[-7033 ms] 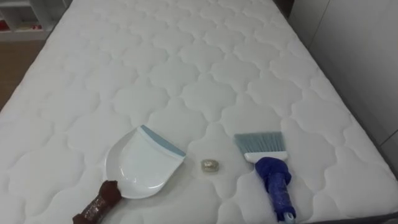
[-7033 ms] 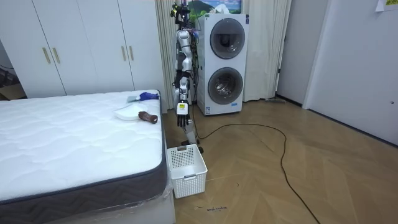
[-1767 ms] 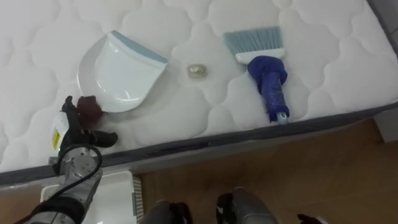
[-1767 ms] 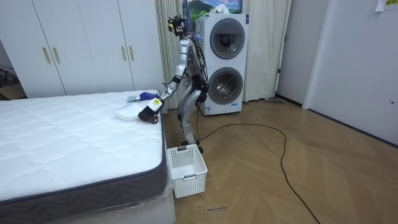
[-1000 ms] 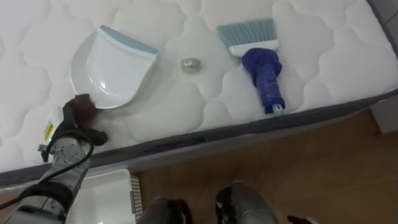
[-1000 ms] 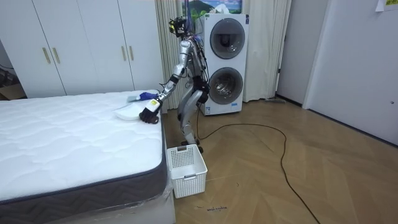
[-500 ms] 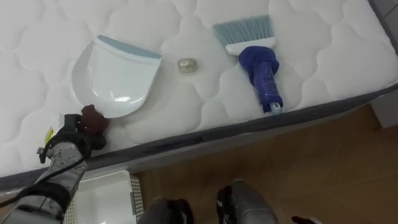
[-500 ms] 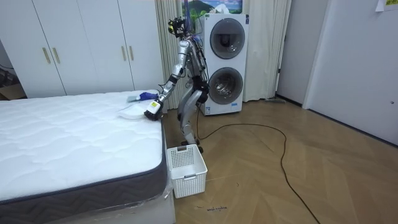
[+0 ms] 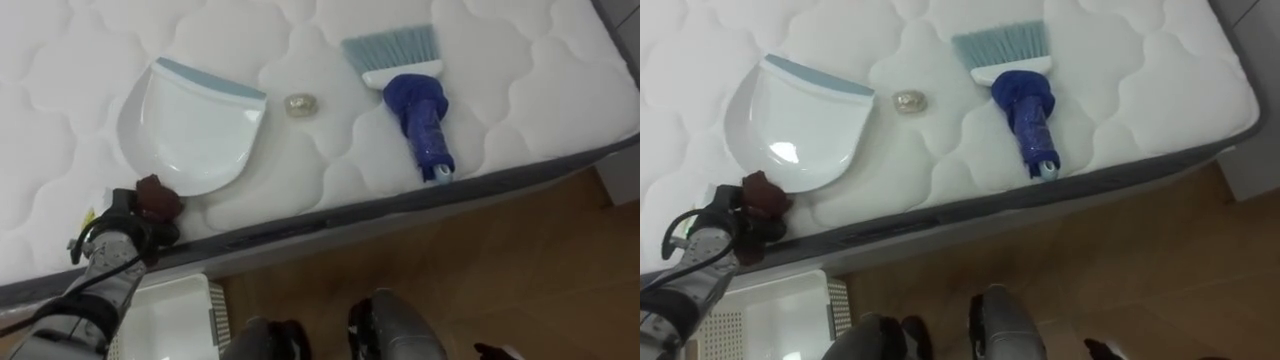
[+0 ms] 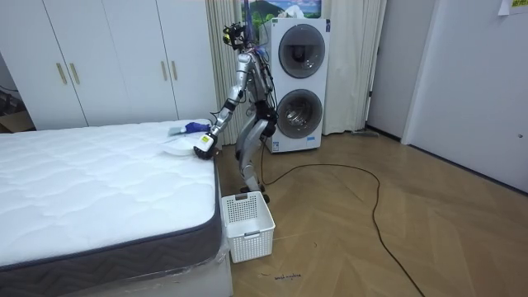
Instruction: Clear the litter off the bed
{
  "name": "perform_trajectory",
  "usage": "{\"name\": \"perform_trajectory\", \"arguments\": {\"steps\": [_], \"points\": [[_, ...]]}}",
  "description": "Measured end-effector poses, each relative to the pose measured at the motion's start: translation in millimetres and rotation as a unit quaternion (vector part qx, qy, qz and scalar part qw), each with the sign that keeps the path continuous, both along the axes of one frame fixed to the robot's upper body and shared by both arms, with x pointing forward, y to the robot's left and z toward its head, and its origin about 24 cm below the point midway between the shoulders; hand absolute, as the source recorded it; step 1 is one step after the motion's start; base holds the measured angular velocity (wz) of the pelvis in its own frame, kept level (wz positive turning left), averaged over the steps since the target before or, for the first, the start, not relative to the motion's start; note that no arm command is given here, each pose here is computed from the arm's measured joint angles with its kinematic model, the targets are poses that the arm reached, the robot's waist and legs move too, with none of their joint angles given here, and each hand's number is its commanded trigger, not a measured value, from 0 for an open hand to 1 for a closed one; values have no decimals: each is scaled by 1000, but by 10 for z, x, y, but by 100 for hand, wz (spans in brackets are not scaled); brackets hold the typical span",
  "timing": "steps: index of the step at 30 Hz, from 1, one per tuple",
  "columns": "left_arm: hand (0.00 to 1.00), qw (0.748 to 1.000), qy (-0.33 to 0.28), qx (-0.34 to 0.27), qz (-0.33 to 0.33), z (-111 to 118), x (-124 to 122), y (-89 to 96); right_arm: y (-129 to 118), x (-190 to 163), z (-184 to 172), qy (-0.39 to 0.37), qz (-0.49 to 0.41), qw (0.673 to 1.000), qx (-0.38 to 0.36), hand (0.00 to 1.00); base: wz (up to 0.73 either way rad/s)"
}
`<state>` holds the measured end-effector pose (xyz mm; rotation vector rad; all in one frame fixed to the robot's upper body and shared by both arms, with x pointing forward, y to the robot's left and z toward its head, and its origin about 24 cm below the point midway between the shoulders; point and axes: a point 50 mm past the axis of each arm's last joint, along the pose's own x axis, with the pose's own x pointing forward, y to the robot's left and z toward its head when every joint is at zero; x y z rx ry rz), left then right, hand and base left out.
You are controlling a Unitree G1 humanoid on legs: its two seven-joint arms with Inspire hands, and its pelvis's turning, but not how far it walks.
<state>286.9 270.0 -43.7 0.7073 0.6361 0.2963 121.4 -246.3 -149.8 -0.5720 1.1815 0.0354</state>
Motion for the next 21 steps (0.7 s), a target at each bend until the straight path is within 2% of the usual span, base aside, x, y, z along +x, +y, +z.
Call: {"name": "perform_trajectory", "arguments": {"steps": [6, 12, 21], "points": [[100, 1000, -2, 6, -5, 6, 3, 3, 5, 54, 16, -10, 3, 1000, 1, 0, 0], [100, 999, -5, 43, -29, 10, -5, 8, 14, 65, 19, -19, 0, 1000, 7, 0, 0], [100, 991, -18, 121, -57, 72, 2, 68, -31, 120, 57, -67, -83, 994, 32, 0, -1]]}}
